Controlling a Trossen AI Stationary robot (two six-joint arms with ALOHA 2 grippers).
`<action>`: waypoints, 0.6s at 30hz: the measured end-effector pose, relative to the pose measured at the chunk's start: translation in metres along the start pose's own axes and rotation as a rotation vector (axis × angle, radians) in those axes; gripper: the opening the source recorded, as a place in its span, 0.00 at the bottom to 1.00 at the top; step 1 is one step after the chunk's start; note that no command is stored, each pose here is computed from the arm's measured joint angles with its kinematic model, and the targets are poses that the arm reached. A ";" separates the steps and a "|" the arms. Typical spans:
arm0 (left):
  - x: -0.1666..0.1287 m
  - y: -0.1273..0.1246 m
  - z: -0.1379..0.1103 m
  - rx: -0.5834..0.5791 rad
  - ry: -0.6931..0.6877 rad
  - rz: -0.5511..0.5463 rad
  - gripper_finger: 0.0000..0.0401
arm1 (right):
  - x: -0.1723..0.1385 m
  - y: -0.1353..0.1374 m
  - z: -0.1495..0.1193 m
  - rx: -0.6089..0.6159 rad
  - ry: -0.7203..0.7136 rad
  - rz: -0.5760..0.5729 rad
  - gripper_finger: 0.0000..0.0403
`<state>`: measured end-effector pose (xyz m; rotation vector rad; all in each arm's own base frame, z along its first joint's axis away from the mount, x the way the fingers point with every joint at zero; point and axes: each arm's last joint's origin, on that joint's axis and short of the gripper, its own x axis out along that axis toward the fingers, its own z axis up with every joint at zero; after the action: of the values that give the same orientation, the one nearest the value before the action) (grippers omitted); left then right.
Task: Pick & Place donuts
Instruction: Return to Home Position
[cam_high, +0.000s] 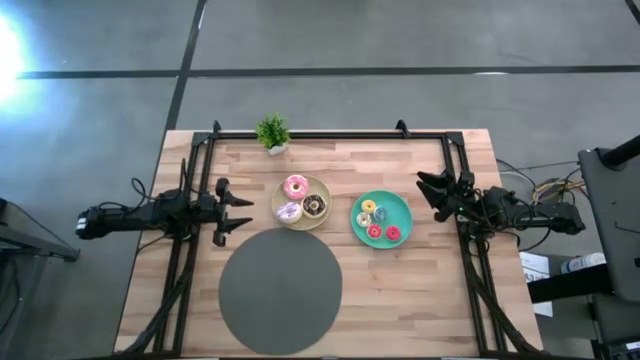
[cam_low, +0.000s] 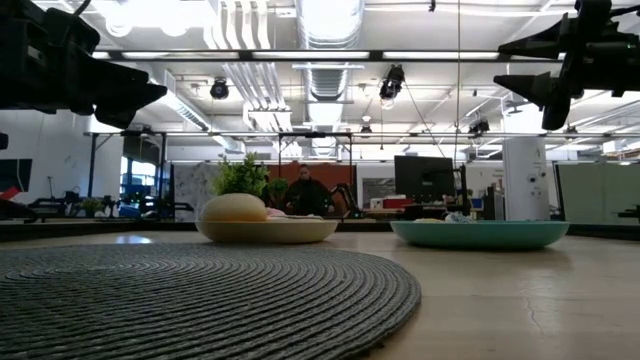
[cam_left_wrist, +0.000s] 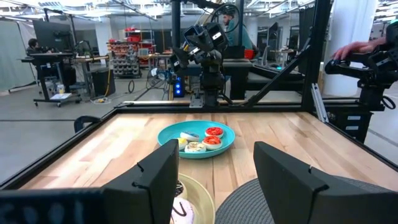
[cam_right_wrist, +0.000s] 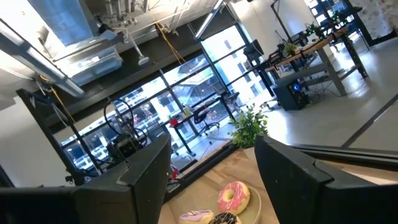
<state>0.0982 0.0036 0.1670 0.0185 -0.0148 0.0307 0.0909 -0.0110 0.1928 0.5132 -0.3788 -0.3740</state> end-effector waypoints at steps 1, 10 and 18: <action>0.000 0.000 0.000 0.000 0.000 0.000 0.46 | 0.000 0.000 0.000 0.000 0.000 0.000 0.56; 0.000 0.000 0.000 0.000 0.001 0.000 0.46 | -0.001 0.000 0.001 0.004 -0.008 0.003 0.56; 0.000 0.000 0.000 0.000 0.001 0.000 0.46 | -0.001 -0.002 -0.002 -0.265 0.022 -0.010 0.56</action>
<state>0.0982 0.0036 0.1669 0.0185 -0.0135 0.0303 0.0911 -0.0112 0.1899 0.2598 -0.2995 -0.4205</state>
